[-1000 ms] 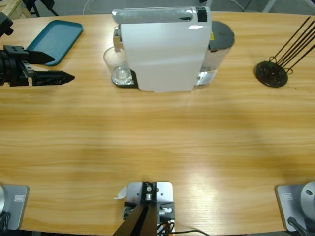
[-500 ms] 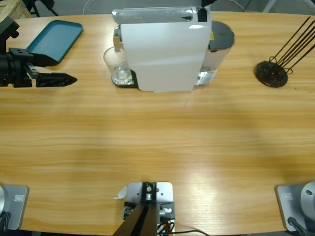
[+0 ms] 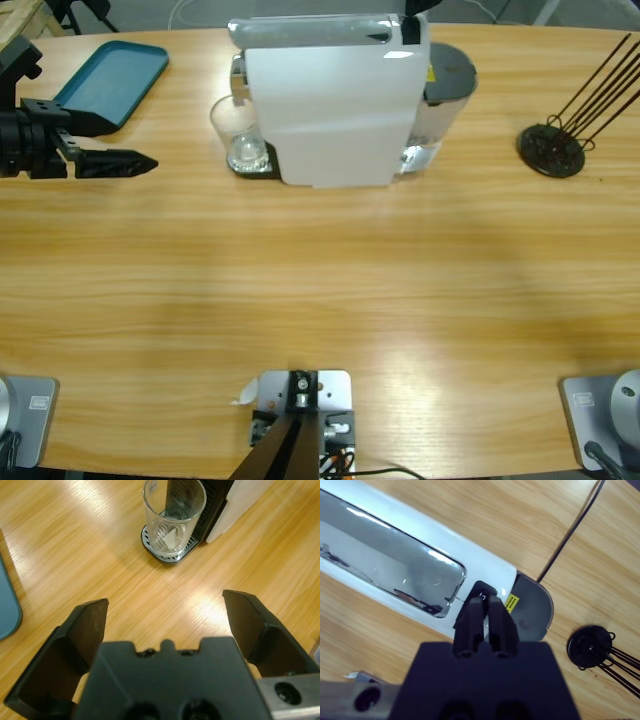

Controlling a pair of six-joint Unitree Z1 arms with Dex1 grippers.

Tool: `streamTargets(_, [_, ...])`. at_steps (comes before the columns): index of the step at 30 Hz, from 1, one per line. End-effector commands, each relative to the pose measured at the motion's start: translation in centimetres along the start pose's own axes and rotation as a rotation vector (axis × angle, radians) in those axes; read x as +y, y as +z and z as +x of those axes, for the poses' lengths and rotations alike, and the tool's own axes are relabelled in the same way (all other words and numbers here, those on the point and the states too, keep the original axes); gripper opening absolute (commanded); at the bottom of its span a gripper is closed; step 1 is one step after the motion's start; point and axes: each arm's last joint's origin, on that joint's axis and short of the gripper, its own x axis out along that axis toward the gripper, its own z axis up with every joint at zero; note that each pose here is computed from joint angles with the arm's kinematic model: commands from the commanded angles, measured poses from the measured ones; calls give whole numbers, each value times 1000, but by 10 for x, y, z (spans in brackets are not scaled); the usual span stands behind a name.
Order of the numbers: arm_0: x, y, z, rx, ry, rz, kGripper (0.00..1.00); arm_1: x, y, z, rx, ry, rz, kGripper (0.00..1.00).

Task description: Pour coffee

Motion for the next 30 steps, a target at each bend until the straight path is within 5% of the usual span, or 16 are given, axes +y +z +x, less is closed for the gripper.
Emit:
streamTargets(1, [0, -7, 13, 48, -37, -22, 1000, 12, -9, 53, 154, -33, -39, 0])
streamTargets(3, [0, -7, 13, 49, -38, -22, 1000, 10, -6, 40, 118, -56, -44, 0])
streamTargets(4, [-1, -7, 12, 45, -39, -20, 1000, 8, -4, 28, 85, -64, -52, 108])
streamTargets(5, [-1, -6, 11, 41, -39, -18, 1000, 7, -1, 15, 49, -85, -57, 758])
streamTargets(6, [-2, -6, 10, 36, -39, -15, 1000, 5, 1, -2, 12, -110, -61, 994])
streamTargets(10, [-6, -2, 6, 15, -43, -5, 1000, 0, -2, -62, -111, -110, -44, 1000])
streamTargets(19, [-8, 0, 6, 11, -52, -15, 1000, 7, -12, -45, 10, 6, 76, 1000])
streamTargets(30, [-11, 1, -3, -17, -44, -7, 1000, 8, -9, -42, 10, 4, 91, 1000])
